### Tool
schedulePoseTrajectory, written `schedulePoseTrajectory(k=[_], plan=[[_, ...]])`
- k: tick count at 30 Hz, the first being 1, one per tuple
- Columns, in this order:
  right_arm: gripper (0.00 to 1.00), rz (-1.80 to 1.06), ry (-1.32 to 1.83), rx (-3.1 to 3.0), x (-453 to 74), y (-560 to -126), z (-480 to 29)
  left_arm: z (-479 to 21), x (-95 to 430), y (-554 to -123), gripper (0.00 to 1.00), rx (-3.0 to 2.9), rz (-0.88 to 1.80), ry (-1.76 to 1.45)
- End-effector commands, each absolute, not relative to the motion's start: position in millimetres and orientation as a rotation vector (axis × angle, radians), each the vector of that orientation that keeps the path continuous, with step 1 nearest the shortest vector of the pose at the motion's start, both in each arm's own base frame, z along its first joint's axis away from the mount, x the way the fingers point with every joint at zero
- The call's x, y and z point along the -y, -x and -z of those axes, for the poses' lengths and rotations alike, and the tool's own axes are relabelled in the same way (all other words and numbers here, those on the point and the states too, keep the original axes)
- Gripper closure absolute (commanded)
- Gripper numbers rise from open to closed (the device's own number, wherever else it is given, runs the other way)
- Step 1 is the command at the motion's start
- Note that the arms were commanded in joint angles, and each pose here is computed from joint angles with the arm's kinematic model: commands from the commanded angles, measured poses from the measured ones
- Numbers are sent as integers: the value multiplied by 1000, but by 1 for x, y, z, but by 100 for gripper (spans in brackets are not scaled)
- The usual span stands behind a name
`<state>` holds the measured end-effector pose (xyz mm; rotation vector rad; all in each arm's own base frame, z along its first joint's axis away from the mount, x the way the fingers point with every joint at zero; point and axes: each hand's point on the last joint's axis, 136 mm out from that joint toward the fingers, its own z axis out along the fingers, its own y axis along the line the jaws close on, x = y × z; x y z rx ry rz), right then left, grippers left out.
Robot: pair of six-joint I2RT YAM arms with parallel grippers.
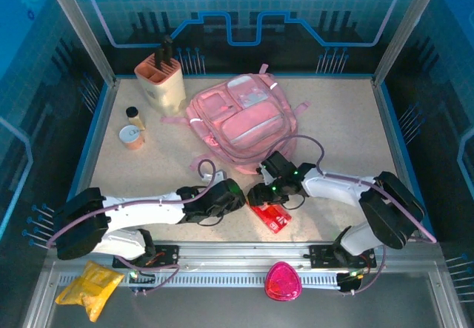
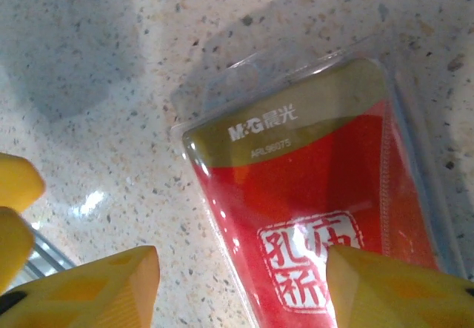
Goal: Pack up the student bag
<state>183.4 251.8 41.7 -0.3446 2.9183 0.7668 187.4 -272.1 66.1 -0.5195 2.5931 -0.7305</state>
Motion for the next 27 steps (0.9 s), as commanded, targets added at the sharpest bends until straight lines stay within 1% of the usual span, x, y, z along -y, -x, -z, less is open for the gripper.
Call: schedulePoseTrajectory(k=[1, 7, 11, 15, 17, 21, 24, 27], plan=[[36, -670, 320, -2939, -222, -175, -50, -63, 286, -186, 62, -2569, 787, 580], [29, -600, 159, -3032, -166, -154, -42, -52, 320, -189, 65, -2595, 892, 578], [26, -722, 127, -3060, -170, -144, -38, -43, 321, -191, 66, -2616, 830, 592], [24, -740, 140, -3110, -171, -139, -26, -37, 329, -195, 72, -2620, 841, 601], [24, -773, 146, -3116, -175, -136, -25, -34, 331, -196, 74, -2628, 817, 592], [27, -889, 199, -3081, -186, -134, -31, -17, 319, -193, 81, -2660, 722, 626], [32, -1025, 239, -3040, -199, -134, -43, -6, 310, -191, 83, -2670, 677, 662], [38, -1103, 274, -3023, -207, -133, -47, 1, 313, -190, 86, -2684, 692, 667]])
